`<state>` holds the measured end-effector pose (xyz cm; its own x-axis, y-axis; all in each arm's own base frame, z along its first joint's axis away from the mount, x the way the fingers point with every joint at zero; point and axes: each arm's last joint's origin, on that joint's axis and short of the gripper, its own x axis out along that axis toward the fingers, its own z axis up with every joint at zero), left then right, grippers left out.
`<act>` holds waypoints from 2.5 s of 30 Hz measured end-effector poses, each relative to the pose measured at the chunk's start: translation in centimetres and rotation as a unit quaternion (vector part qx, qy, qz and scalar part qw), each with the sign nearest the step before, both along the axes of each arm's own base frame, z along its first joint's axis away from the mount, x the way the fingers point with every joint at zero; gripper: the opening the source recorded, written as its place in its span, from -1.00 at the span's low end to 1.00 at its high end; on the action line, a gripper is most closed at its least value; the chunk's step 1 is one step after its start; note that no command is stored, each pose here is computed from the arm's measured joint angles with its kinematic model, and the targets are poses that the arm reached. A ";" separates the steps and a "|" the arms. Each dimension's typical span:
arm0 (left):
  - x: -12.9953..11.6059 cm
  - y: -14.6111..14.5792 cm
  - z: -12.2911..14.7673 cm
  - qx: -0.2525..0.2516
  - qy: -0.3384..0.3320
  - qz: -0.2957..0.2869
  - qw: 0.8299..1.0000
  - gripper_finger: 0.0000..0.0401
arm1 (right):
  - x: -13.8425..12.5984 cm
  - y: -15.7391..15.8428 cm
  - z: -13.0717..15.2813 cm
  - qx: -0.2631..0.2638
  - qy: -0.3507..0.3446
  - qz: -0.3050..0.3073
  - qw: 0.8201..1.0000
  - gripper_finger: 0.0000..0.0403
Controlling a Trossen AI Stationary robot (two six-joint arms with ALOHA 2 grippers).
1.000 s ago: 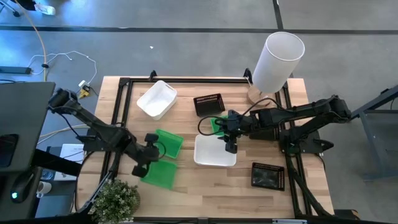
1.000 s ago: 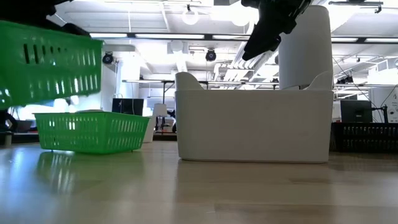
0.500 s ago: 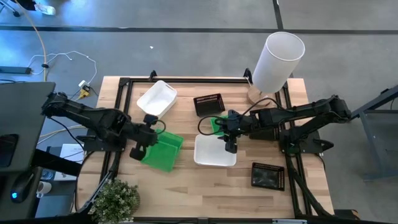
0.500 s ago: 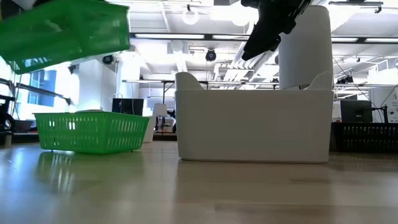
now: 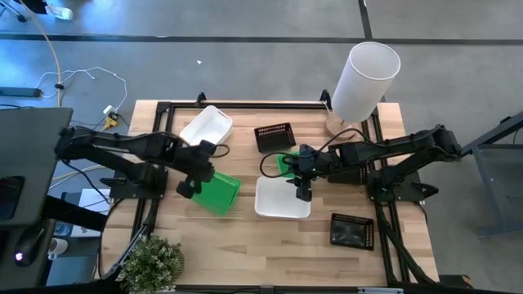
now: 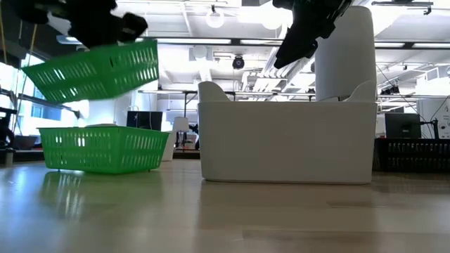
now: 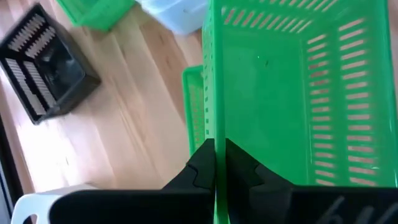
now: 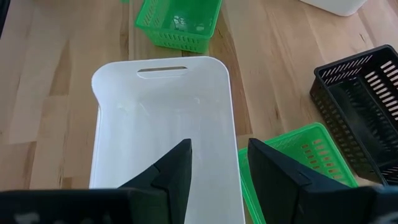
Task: Stack baskets by color
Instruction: Stack the bottom green bin on the middle green bin, then stack the middle black bin on the bottom black bin
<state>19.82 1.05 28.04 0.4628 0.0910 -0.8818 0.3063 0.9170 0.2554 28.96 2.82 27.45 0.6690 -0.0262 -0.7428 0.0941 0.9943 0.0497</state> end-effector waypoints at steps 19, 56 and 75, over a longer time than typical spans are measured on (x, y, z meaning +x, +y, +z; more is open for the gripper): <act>1.8 4.7 -2.9 -0.090 0.061 0.057 0.992 -1.00 | -0.2 1.5 0.0 -0.004 0.000 0.028 1.000 -0.28; 3.9 6.5 -7.3 -0.167 0.146 0.067 0.973 -1.00 | -0.2 1.7 0.0 -0.010 0.000 0.038 0.999 -0.28; 4.1 6.7 -7.9 -0.158 0.166 0.105 0.968 -0.42 | -0.3 1.6 -0.1 0.003 0.006 0.019 1.000 -0.28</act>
